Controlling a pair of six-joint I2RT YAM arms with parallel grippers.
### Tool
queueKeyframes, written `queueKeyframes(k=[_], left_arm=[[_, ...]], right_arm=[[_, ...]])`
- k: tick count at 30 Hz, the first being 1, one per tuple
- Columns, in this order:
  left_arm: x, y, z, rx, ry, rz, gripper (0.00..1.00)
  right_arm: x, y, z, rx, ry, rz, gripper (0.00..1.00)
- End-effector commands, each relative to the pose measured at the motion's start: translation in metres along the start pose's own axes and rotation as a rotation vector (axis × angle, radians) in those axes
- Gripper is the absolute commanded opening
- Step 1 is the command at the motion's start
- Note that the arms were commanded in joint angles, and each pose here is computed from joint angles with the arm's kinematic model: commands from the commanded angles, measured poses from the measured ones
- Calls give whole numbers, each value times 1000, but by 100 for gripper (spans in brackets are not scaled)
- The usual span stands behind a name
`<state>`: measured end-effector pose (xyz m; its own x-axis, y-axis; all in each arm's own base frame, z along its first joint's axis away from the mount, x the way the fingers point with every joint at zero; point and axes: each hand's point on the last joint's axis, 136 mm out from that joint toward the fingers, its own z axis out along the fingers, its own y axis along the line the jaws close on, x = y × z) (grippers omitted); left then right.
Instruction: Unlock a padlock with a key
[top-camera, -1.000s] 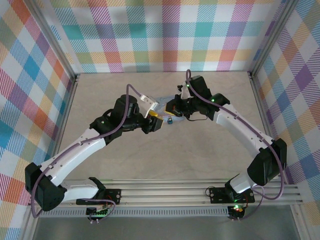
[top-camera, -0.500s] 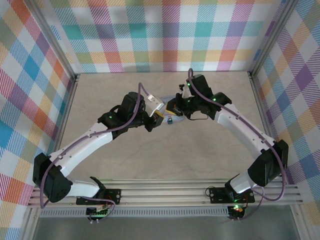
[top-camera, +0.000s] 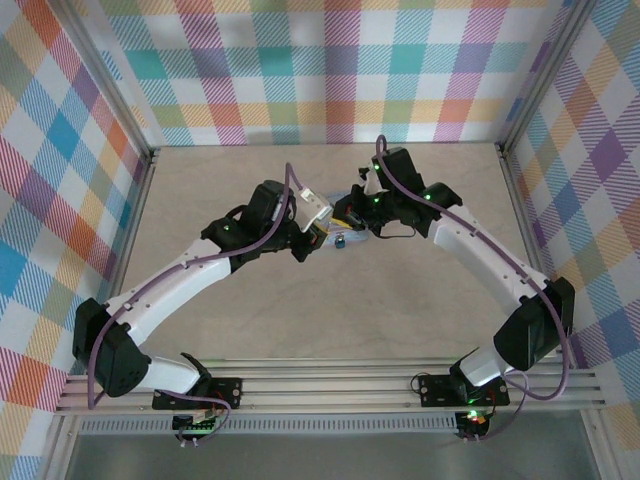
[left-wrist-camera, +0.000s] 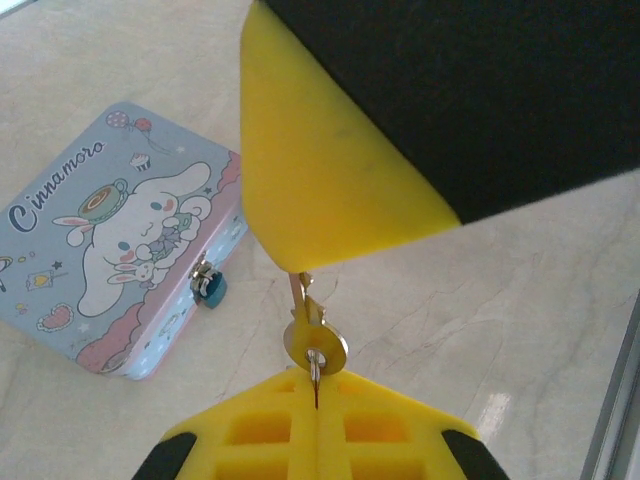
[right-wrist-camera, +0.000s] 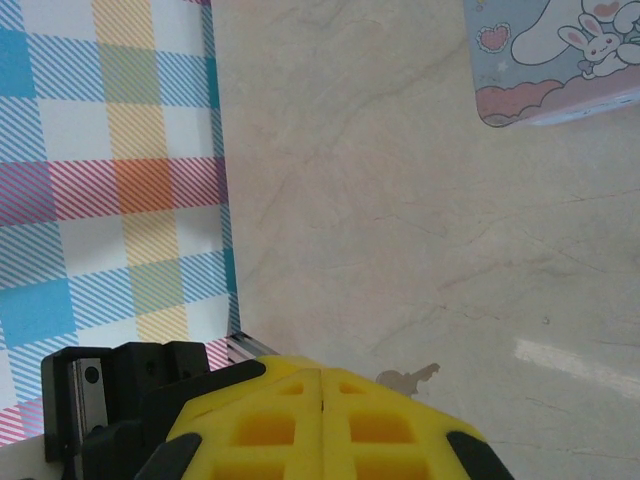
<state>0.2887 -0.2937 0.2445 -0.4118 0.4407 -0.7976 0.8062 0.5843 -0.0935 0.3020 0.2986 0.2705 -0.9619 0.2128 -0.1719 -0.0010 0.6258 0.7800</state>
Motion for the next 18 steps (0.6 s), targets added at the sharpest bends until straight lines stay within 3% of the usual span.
queueKeyframes(k=[1, 18], left_arm=[[-10, -7, -10, 30, -60, 1, 0], [-17, -12, -20, 47, -104, 4, 0]], right_arm=[[1, 11, -2, -25, 12, -2, 0], [1, 12, -5, -39, -5, -9, 0]])
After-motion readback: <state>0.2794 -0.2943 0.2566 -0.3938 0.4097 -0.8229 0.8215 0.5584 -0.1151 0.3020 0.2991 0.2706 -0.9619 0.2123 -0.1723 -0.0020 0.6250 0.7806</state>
